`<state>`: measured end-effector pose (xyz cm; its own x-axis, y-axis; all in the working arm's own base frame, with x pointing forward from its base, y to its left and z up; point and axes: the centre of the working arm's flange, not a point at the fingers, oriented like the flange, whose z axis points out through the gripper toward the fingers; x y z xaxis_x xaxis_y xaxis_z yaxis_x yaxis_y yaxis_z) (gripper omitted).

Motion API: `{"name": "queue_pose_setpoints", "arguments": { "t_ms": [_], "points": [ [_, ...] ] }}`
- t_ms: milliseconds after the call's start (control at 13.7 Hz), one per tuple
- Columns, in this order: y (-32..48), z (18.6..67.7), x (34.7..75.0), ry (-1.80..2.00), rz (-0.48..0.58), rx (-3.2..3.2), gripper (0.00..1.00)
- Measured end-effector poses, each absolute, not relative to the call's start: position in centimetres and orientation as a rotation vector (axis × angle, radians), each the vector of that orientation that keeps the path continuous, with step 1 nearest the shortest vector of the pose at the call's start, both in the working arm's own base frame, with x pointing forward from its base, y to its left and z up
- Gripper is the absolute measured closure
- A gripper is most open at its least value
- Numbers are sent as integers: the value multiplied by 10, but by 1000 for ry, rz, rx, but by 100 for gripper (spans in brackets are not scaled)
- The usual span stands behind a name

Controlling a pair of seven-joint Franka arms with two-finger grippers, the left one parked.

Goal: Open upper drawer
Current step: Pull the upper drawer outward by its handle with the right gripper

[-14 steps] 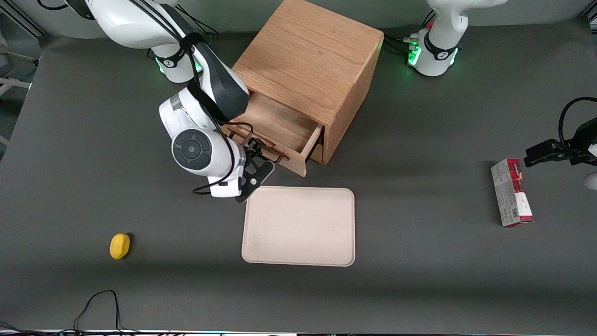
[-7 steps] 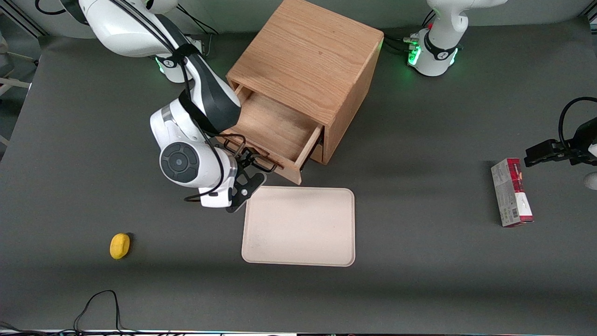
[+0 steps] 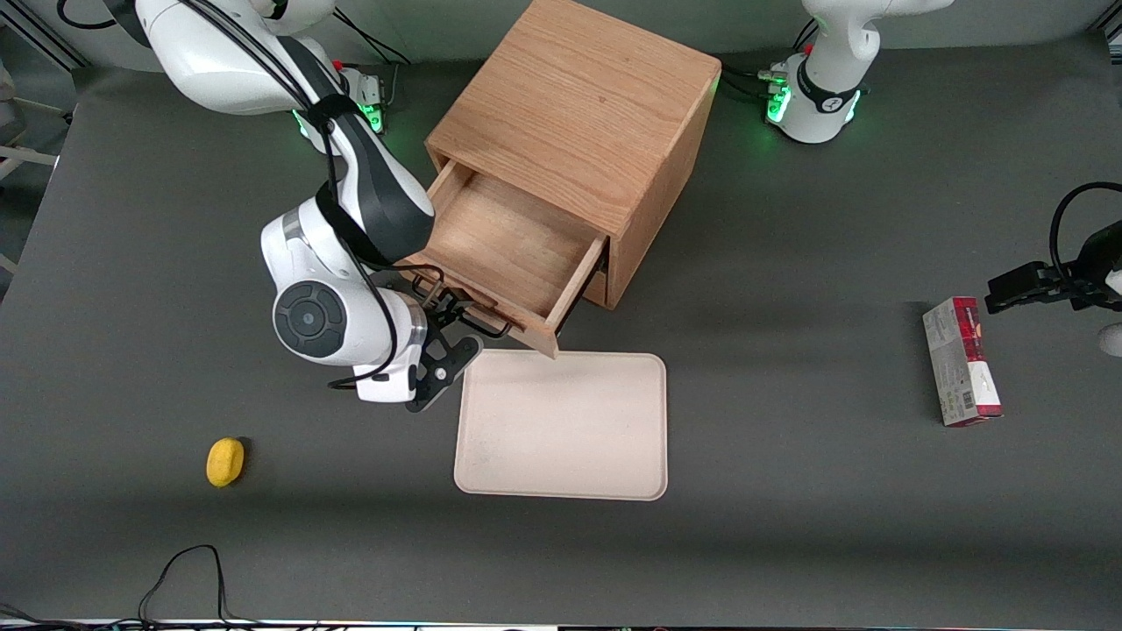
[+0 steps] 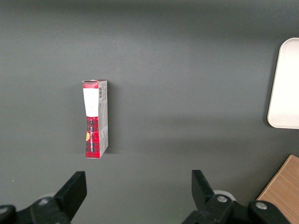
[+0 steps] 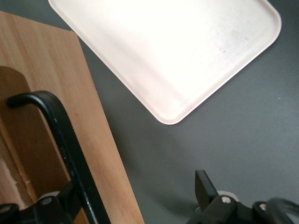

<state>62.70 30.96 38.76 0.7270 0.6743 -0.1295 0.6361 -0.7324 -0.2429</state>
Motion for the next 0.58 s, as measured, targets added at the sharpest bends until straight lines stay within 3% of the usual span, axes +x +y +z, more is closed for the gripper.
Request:
{"name": "queue_pose_setpoints", "arguments": {
  "t_ms": [584],
  "points": [
    [293,383,653,-1003,265,-2761,0]
  ]
}}
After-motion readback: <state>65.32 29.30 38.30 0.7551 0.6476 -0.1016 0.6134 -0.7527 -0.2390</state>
